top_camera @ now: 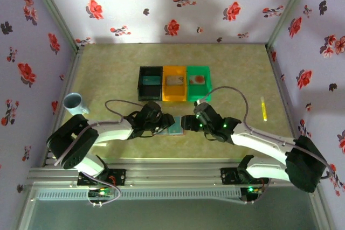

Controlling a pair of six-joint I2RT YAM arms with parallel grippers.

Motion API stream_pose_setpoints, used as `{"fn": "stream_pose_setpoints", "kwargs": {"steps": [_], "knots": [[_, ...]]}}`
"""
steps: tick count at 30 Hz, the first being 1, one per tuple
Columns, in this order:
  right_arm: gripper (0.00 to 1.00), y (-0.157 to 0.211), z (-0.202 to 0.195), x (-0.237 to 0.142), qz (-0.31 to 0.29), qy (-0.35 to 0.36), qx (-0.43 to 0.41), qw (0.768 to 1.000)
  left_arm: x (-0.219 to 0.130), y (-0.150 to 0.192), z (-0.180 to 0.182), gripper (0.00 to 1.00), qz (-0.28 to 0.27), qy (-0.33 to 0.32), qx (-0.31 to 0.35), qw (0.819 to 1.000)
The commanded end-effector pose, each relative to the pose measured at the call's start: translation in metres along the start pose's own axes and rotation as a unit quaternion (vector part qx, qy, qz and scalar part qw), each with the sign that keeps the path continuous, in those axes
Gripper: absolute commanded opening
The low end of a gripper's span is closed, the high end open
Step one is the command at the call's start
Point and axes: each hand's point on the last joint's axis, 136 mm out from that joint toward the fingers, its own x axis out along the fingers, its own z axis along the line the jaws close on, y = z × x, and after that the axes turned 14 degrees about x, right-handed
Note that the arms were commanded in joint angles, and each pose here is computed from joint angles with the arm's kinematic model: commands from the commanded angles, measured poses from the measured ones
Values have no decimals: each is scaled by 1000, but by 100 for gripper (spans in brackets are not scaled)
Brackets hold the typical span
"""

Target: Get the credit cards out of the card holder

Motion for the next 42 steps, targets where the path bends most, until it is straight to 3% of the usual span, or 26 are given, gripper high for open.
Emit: {"fn": "stream_pose_setpoints", "kwargs": {"steps": [1, 19, 42], "knots": [[65, -4, 18, 2, 0, -23, 18, 1000, -4, 0, 5, 38, -8, -14, 18, 1000], [50, -3, 35, 22, 15, -46, 49, 998, 2, 4, 17, 37, 1, -39, 20, 999], [39, 0, 48, 40, 29, -72, 90, 993, 6, 13, 36, 32, 15, -72, 27, 997]]}}
